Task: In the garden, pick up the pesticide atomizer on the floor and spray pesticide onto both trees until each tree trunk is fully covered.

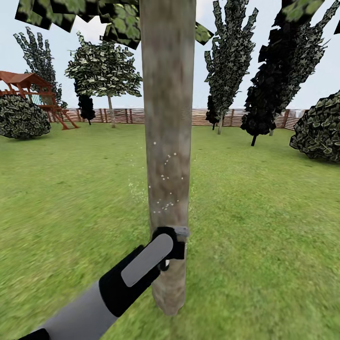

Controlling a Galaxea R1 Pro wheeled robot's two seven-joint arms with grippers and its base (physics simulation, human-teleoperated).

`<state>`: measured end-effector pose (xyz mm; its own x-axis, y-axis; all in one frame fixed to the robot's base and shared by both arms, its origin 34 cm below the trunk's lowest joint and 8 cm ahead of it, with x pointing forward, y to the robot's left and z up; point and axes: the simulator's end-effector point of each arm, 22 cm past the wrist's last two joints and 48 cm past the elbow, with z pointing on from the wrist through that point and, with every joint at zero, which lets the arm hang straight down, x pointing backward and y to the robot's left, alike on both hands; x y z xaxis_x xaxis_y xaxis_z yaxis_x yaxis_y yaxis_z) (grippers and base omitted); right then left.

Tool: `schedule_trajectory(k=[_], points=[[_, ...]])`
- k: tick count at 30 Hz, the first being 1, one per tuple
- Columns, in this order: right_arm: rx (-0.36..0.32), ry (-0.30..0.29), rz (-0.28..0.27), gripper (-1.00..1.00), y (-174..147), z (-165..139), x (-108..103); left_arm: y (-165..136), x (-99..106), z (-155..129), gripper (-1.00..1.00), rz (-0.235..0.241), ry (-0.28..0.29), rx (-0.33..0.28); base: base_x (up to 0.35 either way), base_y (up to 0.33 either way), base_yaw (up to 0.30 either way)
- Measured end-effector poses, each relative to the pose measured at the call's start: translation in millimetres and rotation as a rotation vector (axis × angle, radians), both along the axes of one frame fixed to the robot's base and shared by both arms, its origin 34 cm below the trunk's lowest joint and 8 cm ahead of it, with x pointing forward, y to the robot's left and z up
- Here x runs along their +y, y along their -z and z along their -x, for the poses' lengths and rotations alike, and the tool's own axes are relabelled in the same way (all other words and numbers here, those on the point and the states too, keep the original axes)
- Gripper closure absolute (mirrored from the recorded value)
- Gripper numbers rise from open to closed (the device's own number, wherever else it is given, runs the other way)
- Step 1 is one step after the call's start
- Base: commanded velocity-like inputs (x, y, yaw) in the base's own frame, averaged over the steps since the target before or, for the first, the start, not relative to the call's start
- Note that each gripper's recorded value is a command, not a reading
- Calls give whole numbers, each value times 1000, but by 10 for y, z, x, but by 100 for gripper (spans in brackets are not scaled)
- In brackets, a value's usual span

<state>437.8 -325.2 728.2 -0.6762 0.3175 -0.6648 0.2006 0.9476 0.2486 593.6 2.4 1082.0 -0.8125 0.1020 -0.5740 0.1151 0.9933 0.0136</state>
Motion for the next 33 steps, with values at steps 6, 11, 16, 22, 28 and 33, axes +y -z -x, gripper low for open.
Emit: schedule_trajectory(k=[6, 11, 16, 22, 28, 33], points=[[0, 0, 0, 100, 0, 0, 0, 194, -5, 58, 100, -6, 4, -16, 0, 0, 0], [-2, 0, 1, 100, -3, -3, -1, 238, -10, 84, 100, -4, 5, -10, 0, 0, 0], [-1, -2, 1, 100, -2, -3, 3, 287, -12, 116, 100, 10, -13, 0, 0, 0, 0], [-2, -3, 1, 100, -4, -5, 4, 300, -14, 125, 100, 14, -18, 2, 0, 4, 0], [-2, -3, 3, 100, -5, -5, -2, 306, -24, 128, 100, 19, -17, 4, 0, 230, -131], [-1, -3, 2, 100, -2, -2, 3, 330, -130, 157, 100, 64, 3, 14, 0, 327, -273]])
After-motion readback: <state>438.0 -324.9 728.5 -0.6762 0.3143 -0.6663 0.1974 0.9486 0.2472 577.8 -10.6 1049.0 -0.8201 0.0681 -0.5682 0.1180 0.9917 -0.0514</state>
